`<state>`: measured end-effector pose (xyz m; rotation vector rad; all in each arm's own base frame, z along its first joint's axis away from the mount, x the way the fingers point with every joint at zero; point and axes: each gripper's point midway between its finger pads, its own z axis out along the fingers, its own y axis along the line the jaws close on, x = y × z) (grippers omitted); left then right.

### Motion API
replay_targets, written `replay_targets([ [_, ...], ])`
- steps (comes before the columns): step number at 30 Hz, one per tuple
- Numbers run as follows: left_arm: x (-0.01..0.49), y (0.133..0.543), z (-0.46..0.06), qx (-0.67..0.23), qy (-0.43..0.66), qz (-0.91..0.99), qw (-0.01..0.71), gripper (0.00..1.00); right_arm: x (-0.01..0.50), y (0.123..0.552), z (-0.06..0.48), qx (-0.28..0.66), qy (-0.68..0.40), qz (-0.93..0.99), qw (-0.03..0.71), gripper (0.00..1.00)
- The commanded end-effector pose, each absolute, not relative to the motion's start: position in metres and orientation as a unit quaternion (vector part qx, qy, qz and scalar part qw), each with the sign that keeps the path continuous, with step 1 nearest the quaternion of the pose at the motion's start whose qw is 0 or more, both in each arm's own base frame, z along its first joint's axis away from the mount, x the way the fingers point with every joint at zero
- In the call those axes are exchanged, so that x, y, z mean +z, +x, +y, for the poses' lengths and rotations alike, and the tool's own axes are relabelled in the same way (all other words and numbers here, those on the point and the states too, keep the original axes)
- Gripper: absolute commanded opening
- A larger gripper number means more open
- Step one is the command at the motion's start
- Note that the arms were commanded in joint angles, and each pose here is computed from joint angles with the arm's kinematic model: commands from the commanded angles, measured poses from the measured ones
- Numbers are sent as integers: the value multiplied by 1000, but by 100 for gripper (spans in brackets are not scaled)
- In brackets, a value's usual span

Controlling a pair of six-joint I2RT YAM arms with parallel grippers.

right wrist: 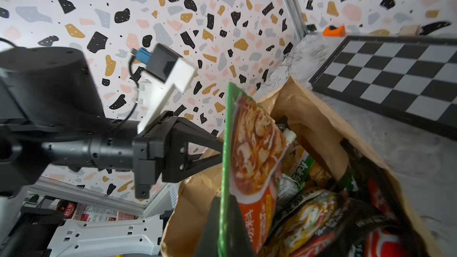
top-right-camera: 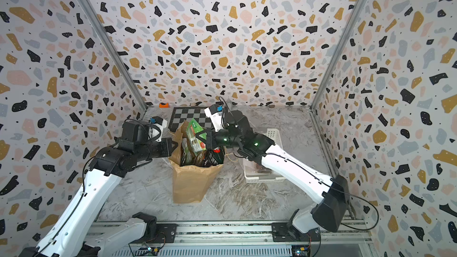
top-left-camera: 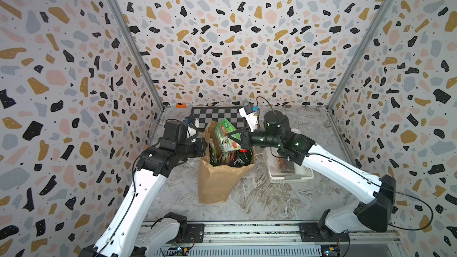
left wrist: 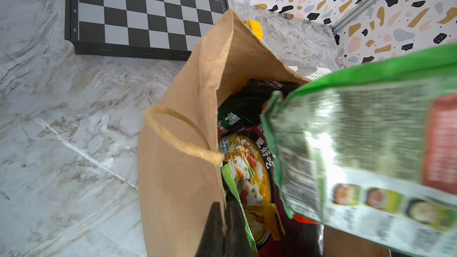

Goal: Place the condiment packets inside the bag
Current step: Place the condiment packet in the paper bag.

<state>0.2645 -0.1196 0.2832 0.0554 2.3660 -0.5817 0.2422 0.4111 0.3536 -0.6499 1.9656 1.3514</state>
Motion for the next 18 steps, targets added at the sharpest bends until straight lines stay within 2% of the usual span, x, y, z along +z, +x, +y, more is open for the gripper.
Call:
replay_targets([
  [1, 291, 268, -124, -234, 31, 903, 359, 0, 386, 217, 433, 592, -263, 697, 307, 0],
  [5, 292, 269, -124, -233, 32, 902, 361, 0, 345, 211, 449, 595, -253, 718, 259, 0],
  [12, 289, 270, -125, -236, 31, 903, 357, 0, 280, 230, 438, 520, -197, 792, 251, 0],
  [18, 291, 270, -125, -235, 32, 903, 359, 0, 284, 235, 404, 445, -213, 814, 306, 24],
])
